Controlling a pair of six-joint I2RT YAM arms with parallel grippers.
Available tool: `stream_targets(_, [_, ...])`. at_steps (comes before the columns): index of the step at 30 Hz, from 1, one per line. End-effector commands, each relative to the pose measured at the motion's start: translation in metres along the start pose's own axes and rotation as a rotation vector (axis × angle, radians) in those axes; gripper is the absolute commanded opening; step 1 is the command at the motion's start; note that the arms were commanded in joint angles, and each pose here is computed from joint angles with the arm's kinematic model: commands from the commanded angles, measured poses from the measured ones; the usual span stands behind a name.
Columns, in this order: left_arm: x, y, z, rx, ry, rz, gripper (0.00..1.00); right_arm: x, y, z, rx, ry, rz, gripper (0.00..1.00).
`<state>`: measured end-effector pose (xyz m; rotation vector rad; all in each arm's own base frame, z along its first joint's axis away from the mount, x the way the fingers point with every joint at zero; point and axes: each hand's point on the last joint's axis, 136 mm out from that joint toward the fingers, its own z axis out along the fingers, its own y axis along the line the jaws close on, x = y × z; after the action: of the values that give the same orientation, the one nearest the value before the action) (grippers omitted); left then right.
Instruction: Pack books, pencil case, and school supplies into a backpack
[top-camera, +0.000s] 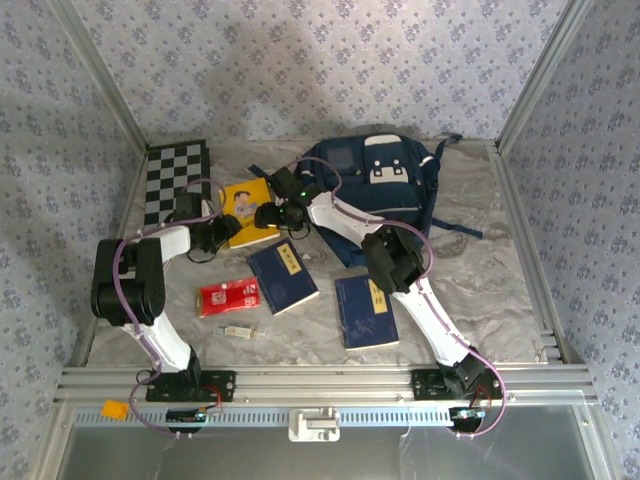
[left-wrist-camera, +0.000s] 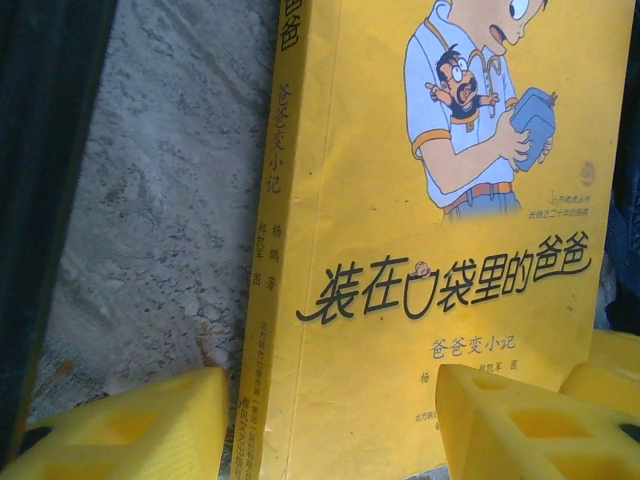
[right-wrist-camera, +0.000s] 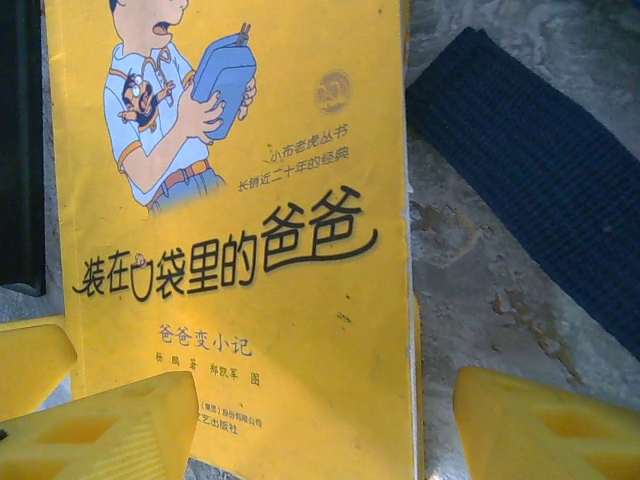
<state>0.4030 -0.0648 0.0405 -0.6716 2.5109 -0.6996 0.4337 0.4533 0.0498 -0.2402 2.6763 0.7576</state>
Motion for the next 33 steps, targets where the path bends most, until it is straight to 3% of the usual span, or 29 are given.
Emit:
stream_targets(1, [0.004, -0.002, 0.005, 0.008, 0.02, 0.023, 0.55, 0.01, 0.003, 0.007, -0.01, 0.049, -0.037, 0.7])
stream_targets(22, [0.01, -0.002, 0.004, 0.005, 0.033, 0.031, 0.54, -0.02, 0.055, -0.051, -0.185, -0.022, -0.052, 0.66])
stream_targets(29, [0.012, -0.002, 0.003, 0.007, 0.036, 0.031, 0.54, -0.016, 0.062, -0.051, -0.262, 0.0, 0.024, 0.61])
stream_targets(33, [0.012, -0.004, 0.003, 0.014, 0.035, 0.03, 0.54, -0.01, 0.05, -0.042, -0.227, 0.021, 0.048, 0.6])
